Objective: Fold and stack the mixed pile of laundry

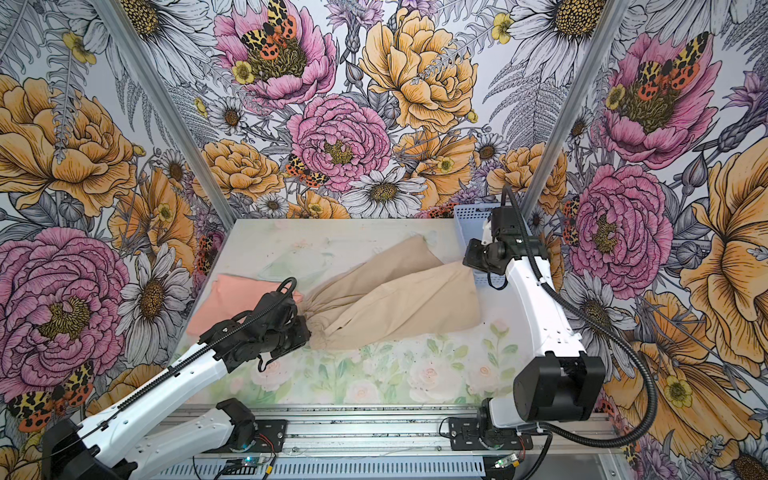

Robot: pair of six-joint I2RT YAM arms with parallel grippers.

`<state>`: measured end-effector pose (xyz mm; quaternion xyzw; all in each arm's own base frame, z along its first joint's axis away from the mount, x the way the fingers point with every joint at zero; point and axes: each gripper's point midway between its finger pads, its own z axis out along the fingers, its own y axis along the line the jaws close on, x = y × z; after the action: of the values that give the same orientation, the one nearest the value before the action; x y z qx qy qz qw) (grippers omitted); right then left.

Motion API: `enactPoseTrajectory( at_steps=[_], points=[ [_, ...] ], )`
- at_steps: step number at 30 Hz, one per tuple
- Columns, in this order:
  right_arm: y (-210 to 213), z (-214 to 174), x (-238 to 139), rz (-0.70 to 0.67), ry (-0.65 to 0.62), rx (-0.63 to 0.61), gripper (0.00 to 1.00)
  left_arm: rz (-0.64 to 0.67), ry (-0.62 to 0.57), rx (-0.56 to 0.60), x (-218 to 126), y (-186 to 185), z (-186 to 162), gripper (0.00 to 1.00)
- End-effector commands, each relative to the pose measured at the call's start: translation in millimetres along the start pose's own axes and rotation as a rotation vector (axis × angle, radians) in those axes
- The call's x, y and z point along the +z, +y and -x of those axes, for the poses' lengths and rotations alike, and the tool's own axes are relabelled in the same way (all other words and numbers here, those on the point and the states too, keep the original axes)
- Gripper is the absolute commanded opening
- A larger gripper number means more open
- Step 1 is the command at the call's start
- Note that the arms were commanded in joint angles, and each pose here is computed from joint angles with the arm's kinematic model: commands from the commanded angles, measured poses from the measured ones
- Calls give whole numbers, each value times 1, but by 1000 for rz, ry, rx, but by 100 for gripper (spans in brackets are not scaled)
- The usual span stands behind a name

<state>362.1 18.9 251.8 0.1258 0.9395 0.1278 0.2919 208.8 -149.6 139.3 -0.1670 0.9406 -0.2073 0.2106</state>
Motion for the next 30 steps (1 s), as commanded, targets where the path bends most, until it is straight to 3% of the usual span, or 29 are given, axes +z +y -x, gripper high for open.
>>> enactPoseTrajectory(
  at_steps=[1,17,23,26,30],
  points=[
    [1,-5,-29,9,-29,1,0,-30,-37,-23,-18,-12,4,0],
    [4,15,-112,-27,-138,-28,0,-125,11,-35,-46,-33,-34,0],
    [5,25,-139,-58,-200,-32,0,-157,-30,-33,-60,-45,-24,0],
    [5,33,-134,-62,-198,-31,0,-137,-36,-36,-52,-43,-16,0],
    [12,53,-100,-20,-184,-24,0,-157,-29,-79,-25,-42,-2,0]
  ],
)
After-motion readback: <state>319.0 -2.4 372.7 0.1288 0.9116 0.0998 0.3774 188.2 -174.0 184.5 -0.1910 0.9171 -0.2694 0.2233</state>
